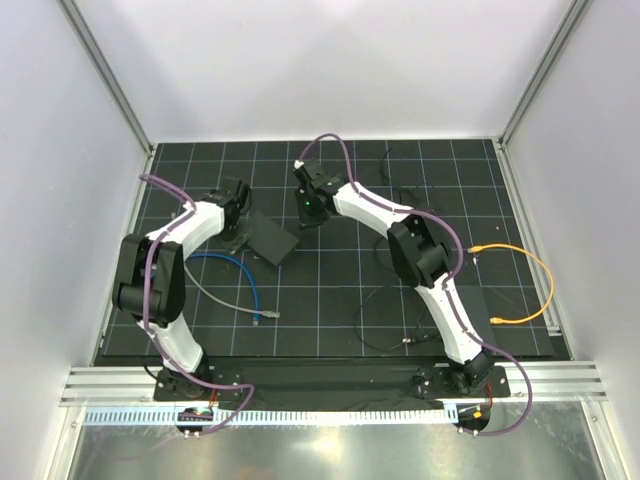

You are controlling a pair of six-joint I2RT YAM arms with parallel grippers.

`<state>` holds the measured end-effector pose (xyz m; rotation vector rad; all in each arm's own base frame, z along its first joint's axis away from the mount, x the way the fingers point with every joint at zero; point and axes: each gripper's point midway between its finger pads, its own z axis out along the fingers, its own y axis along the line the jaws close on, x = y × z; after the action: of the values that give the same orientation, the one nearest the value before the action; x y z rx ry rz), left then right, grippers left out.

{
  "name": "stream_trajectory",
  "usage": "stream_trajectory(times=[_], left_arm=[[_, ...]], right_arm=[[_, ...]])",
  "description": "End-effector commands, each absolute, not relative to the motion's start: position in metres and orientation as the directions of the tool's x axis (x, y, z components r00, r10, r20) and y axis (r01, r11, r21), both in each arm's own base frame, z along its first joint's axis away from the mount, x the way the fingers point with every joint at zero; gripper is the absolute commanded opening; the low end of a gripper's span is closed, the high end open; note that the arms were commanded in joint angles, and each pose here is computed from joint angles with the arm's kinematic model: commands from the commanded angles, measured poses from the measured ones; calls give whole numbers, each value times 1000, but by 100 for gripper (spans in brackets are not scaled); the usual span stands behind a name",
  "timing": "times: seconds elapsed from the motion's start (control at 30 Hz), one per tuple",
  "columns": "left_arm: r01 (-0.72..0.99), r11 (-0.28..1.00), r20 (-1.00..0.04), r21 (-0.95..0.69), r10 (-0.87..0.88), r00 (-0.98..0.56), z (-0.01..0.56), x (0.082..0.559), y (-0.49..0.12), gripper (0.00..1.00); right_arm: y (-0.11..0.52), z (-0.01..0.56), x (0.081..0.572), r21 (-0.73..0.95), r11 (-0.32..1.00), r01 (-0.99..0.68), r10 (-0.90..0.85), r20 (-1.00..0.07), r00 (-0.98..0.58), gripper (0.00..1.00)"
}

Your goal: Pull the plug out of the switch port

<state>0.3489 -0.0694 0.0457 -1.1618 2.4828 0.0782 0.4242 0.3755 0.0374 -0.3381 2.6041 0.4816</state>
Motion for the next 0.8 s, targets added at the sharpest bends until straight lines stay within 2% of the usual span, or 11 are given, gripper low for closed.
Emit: stream_trajectory(times=[0.0, 0.37, 0.5, 0.6, 0.7, 0.73, 0.77], left_arm=[[-767, 632, -407, -113, -733, -545, 50, 360, -64, 0], [-673, 727, -413, -132, -658, -630, 47, 394, -77, 0], [-594, 775, -416, -213, -623, -663, 47, 421, -96, 0], [-528, 810, -365, -254, -586, -723, 39, 438, -116, 0], [-439, 816, -289, -376, -553, -781, 35, 458, -151, 0], [-372, 820, -303, -434, -522, -797, 54, 475, -163, 0], [-360, 830, -314, -426, -509, -801, 58, 480, -163, 0]], right_arm=[[392, 61, 427, 341, 875, -343, -128, -521, -844, 15], [405, 49, 395, 456, 815, -357, -115, -477, -871, 11], [420, 58, 387, 501, 789, -355, -83, -487, -869, 11], [442, 67, 372, 573, 745, -340, -31, -480, -877, 11], [467, 82, 363, 649, 687, -328, 32, -478, -878, 11], [476, 88, 358, 685, 647, -334, 34, -464, -885, 11], [482, 90, 356, 707, 630, -322, 53, -452, -890, 11]])
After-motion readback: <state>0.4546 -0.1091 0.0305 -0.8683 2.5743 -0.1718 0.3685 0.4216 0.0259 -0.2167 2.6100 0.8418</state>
